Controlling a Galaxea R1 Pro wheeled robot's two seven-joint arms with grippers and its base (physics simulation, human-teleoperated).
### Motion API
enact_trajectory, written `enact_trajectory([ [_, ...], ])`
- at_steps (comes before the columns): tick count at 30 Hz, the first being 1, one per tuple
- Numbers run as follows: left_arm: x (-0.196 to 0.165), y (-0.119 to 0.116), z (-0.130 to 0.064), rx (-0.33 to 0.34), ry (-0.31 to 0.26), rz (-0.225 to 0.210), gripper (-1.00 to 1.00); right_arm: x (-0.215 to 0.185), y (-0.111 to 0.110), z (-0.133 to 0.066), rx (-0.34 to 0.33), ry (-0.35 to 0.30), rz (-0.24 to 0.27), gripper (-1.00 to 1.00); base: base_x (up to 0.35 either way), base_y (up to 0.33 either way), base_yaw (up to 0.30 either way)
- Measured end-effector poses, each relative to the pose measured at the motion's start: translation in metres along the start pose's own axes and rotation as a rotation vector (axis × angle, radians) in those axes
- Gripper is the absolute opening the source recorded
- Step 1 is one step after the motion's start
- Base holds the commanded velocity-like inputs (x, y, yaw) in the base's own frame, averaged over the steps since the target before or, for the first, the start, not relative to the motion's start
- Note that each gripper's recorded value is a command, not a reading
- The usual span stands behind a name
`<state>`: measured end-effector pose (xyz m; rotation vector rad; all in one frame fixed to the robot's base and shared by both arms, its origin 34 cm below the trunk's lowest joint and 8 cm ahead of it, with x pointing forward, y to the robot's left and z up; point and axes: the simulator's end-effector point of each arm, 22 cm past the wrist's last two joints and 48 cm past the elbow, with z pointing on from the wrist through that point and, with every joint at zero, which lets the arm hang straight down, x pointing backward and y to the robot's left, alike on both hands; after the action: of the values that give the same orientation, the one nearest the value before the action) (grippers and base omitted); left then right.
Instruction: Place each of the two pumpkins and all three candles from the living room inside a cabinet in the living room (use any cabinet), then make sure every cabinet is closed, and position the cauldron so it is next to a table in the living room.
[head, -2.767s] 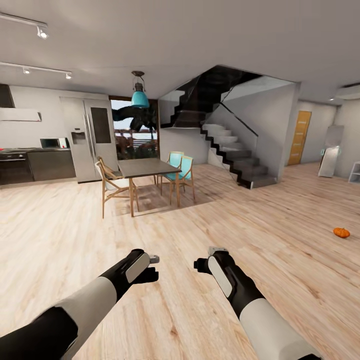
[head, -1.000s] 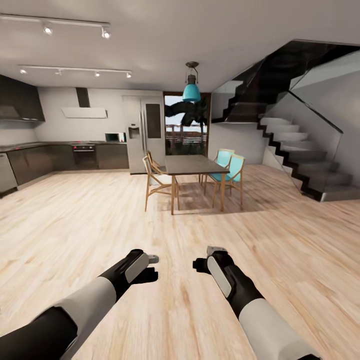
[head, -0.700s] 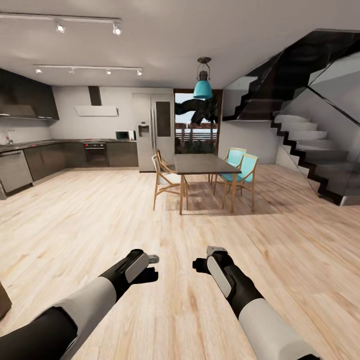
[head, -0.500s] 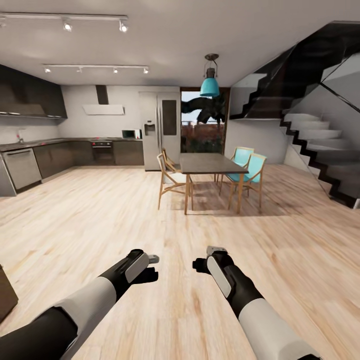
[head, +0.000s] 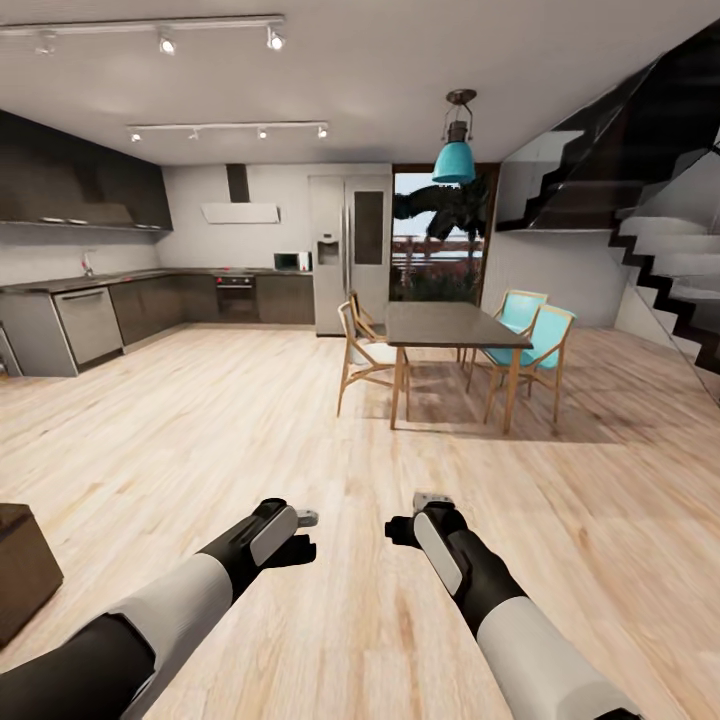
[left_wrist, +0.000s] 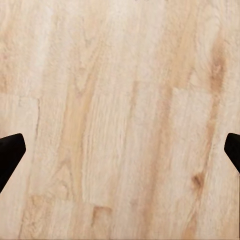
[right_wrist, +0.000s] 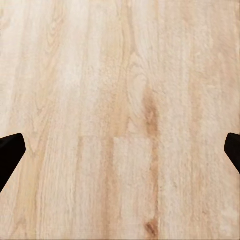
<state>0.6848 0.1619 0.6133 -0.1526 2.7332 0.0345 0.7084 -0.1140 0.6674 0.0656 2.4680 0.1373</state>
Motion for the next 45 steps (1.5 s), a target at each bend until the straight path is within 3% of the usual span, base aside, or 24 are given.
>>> enact_trajectory([
  [17, 0.006, 0.000, 0.010, -0.001, 0.019, 0.002, 1.00, 0.010, 0.003, 0.009, 0.001, 0.019, -0.025, 1.00, 0.041, -0.256, 0.196],
  [36, 0.009, -0.002, 0.017, 0.002, 0.033, 0.002, 1.00, 0.014, 0.004, 0.015, -0.001, 0.030, -0.025, 1.00, 0.000, -0.023, 0.163],
  [45, 0.010, -0.001, 0.017, 0.002, 0.034, 0.001, 1.00, 0.014, 0.005, 0.015, -0.003, 0.029, -0.025, 1.00, 0.000, -0.209, 0.276],
])
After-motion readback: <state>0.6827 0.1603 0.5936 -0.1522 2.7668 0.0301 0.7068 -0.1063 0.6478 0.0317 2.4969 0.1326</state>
